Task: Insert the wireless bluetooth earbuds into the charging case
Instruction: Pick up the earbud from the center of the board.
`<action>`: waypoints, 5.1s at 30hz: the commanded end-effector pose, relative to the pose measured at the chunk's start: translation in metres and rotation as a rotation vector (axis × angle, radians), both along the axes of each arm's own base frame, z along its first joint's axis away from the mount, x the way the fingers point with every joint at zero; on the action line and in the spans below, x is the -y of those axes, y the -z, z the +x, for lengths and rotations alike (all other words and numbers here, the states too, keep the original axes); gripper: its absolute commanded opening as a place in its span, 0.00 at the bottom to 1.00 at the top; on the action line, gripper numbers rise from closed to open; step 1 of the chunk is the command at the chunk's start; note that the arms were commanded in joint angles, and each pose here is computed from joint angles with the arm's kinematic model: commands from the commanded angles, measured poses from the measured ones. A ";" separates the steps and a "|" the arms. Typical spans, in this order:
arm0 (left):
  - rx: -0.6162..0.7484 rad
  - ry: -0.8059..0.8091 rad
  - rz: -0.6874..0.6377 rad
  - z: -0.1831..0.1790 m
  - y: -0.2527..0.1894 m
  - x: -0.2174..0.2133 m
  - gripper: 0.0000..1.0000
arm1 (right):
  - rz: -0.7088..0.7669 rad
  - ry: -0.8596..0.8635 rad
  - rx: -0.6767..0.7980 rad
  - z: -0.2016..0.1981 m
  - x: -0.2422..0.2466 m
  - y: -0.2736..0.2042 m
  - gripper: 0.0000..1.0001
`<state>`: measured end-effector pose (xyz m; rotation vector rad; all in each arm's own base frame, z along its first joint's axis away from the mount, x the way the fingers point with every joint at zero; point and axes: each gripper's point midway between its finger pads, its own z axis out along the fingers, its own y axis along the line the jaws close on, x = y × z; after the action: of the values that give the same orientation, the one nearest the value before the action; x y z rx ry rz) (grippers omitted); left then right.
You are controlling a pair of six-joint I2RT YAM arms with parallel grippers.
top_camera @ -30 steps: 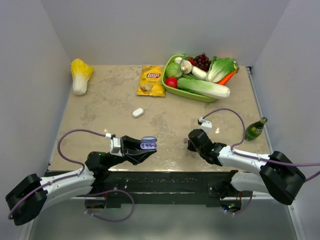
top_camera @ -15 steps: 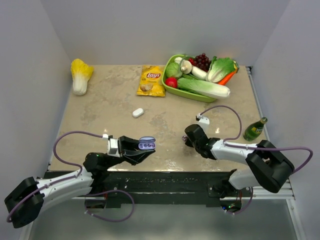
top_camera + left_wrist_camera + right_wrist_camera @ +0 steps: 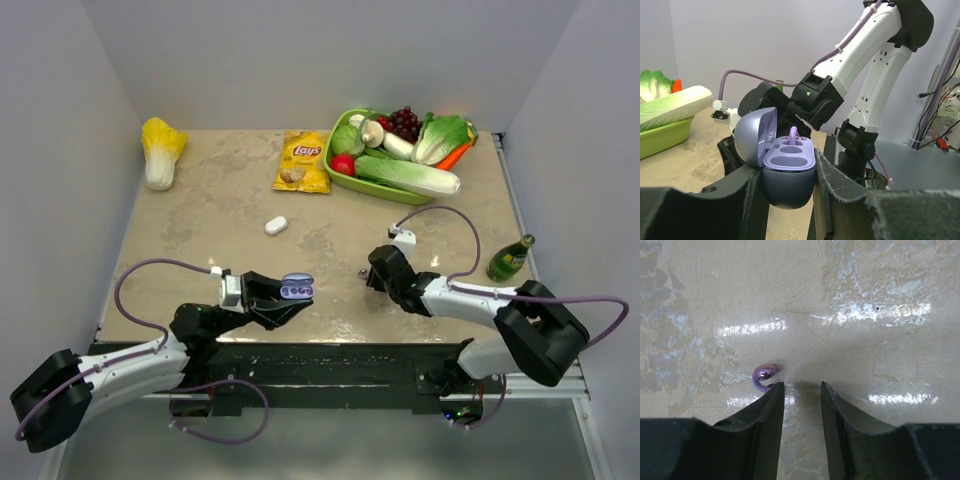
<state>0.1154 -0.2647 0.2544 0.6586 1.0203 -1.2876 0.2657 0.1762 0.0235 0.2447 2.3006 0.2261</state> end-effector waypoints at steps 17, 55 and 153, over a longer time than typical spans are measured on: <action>-0.023 -0.011 0.041 -0.007 0.036 -0.010 0.00 | -0.023 -0.056 0.041 0.026 -0.013 -0.022 0.39; -0.055 -0.009 0.063 -0.005 0.045 -0.005 0.00 | -0.087 -0.385 0.059 -0.005 -0.057 -0.037 0.22; -0.068 -0.015 0.083 -0.006 0.055 -0.005 0.00 | -0.244 -0.320 -0.015 0.018 -0.050 -0.008 0.38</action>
<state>0.1184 -0.2722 0.2416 0.6563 1.0771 -1.2874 0.2801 0.2254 0.0275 -0.2631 2.3586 0.0949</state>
